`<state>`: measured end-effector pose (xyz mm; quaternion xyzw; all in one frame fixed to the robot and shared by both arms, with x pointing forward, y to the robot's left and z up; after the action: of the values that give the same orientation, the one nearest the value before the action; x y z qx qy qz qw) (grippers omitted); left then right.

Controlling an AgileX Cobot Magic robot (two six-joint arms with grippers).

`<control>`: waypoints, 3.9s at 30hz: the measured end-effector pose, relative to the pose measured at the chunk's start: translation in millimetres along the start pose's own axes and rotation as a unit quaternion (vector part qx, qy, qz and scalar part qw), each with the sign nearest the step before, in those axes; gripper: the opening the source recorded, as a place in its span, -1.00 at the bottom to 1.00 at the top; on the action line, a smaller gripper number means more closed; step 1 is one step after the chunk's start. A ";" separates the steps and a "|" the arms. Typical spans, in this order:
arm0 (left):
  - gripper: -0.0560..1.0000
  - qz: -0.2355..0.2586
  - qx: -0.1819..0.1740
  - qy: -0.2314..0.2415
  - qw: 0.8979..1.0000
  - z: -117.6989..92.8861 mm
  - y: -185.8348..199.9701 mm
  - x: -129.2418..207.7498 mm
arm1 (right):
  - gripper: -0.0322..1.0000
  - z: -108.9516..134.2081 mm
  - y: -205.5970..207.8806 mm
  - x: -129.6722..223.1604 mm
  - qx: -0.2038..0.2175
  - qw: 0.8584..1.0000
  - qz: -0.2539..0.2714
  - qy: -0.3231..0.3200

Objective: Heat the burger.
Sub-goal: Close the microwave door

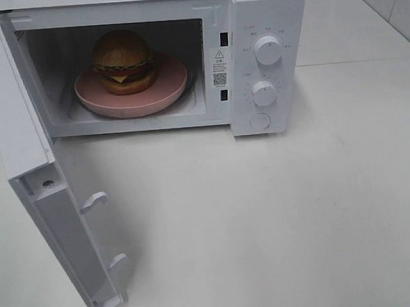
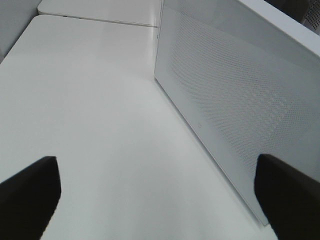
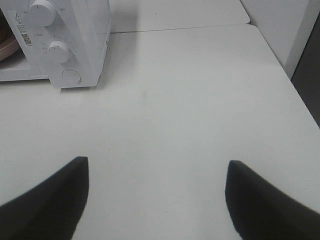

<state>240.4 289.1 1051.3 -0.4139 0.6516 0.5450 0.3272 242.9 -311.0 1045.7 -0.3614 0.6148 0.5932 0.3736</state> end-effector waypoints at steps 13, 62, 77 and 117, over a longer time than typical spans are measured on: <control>0.95 0.000 0.000 0.000 1.000 0.0 0.0 0.0 | 0.48 0.0 0.0 0.0 0.000 1.000 0.000 0.000; -0.79 -0.035 -0.029 -0.002 0.999 3.9 -52.0 -60.6 | 0.48 0.0 0.0 0.0 0.000 1.000 0.000 0.000; -0.89 -0.124 -0.034 0.002 0.992 16.0 -105.5 -53.6 | 0.48 0.0 0.0 0.0 0.000 1.000 0.000 0.000; -0.89 -0.144 0.148 -0.076 0.976 -3.9 -199.9 -15.9 | 0.48 0.0 0.0 0.0 0.000 1.000 0.000 0.000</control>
<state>426.6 275.5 978.2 -0.4079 0.6318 0.4197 0.5083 242.9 -311.0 1045.7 -0.3614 0.6148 0.5932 0.3736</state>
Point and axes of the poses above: a point on each arm's last joint axis where the gripper is mounted, y pointing back along that axis away from the gripper, z along the wrist's bending axis when the last joint is at zero, x = y × z, the point moved 1 cm from there along -y, pointing out along that axis toward the gripper, and after that the axes turned 5 degrees about y, right-handed, at the moved point
